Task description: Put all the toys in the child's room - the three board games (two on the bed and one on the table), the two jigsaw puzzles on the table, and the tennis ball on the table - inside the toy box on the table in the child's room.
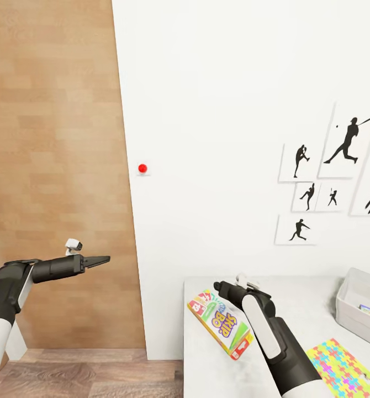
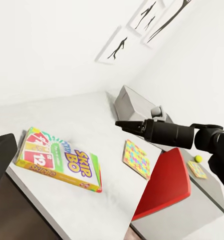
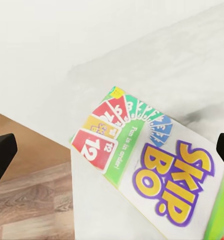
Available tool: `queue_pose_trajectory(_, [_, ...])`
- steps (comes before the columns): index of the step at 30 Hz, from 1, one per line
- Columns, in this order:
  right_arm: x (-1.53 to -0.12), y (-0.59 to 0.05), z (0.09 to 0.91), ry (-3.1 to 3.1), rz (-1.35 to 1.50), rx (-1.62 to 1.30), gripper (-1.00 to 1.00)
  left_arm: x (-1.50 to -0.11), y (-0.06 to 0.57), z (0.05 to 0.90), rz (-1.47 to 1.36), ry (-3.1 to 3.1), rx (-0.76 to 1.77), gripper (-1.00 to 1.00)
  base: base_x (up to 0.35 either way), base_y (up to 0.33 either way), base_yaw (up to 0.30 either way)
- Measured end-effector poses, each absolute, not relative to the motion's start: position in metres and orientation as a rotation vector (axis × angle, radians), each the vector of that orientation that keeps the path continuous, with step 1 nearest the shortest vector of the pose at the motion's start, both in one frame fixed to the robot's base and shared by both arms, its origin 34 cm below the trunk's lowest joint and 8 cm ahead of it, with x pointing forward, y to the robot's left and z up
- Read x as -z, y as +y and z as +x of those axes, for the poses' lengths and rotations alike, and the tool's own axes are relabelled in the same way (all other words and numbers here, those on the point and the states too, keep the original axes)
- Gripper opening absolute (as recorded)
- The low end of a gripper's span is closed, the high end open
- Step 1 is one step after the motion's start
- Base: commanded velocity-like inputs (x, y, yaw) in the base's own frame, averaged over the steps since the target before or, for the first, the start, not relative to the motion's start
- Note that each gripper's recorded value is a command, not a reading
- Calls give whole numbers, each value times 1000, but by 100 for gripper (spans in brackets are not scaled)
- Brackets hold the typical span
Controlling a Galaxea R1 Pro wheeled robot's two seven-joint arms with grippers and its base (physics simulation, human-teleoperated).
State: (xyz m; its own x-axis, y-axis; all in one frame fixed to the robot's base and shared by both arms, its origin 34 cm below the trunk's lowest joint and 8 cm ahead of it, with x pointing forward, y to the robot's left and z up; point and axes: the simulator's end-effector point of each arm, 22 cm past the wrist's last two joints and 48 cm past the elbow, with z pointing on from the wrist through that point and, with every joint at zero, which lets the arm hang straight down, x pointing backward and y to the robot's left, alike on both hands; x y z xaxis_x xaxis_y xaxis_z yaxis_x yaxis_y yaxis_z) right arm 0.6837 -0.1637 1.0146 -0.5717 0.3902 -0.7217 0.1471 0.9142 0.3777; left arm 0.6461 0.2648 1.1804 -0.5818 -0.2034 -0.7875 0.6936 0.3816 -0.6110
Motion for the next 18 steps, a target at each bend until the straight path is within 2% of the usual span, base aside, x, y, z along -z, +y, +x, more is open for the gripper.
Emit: queue_pose_trajectory(18, [-1017,-165,684,2169,381,-347,100,-1180,265,646,429,1789,1324,100,0,0,0])
